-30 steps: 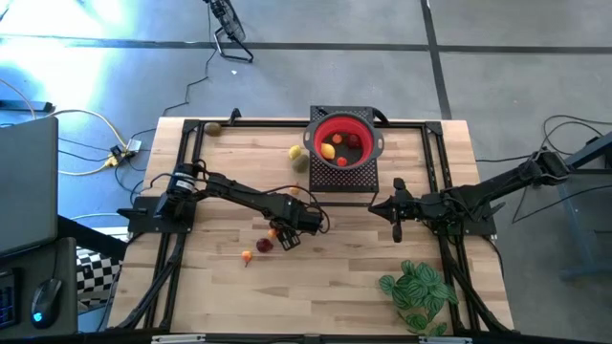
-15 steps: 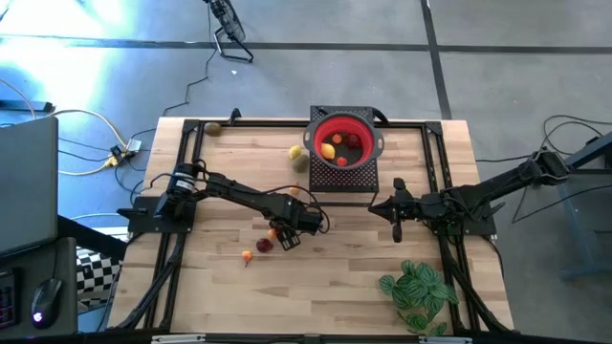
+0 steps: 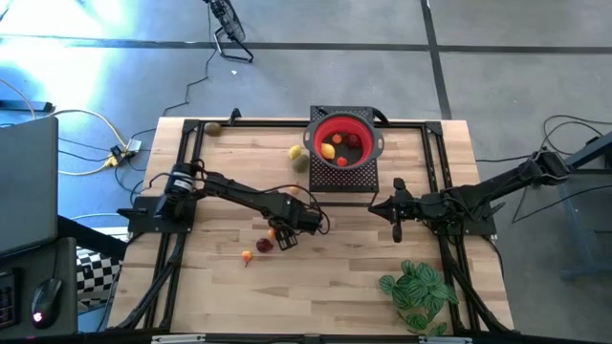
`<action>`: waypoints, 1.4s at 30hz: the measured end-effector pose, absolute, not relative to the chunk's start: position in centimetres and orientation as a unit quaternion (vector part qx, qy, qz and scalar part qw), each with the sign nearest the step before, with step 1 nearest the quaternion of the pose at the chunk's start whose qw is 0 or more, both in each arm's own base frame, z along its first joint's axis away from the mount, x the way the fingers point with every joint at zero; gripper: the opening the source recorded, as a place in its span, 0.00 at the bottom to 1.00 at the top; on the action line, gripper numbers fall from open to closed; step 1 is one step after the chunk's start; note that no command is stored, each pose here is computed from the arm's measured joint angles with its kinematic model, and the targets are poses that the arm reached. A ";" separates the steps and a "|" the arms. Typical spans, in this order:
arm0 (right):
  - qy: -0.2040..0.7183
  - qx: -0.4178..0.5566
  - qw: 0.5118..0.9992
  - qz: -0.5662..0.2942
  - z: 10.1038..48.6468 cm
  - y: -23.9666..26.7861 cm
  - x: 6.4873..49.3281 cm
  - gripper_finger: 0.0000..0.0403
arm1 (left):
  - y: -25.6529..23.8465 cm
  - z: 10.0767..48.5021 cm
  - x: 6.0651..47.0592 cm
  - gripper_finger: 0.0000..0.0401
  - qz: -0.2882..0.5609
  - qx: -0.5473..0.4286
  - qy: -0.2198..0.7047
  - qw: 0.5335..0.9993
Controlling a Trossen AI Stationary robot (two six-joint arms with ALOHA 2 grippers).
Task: Pick & Place Fruit
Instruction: Put the bottom yellow lemon into the red strainer bowl on the shelf
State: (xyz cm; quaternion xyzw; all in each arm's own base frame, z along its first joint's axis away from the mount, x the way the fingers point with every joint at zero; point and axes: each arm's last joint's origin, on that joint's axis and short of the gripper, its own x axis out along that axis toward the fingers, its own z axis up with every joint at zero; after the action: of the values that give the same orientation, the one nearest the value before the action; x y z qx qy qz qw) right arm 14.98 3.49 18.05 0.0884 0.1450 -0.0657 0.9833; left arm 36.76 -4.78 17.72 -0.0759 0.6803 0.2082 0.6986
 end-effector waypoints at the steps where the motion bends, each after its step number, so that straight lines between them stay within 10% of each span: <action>1: 0.145 0.089 0.983 -0.065 18.1 3.5 15.0 0.00 | -4.7 18.1 36.6 0.52 0.212 -0.072 0.680 0.699; 42: 0.146 0.084 0.983 -0.067 18.0 3.5 15.0 0.00 | 2.1 39.8 33.9 0.52 0.285 0.031 0.318 0.904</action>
State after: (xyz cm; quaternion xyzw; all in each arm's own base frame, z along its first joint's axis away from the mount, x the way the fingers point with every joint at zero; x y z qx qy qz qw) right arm 14.97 3.48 18.02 0.0838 0.1464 -0.0668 0.9834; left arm 33.93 2.08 39.79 0.0308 0.3178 0.2852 0.9037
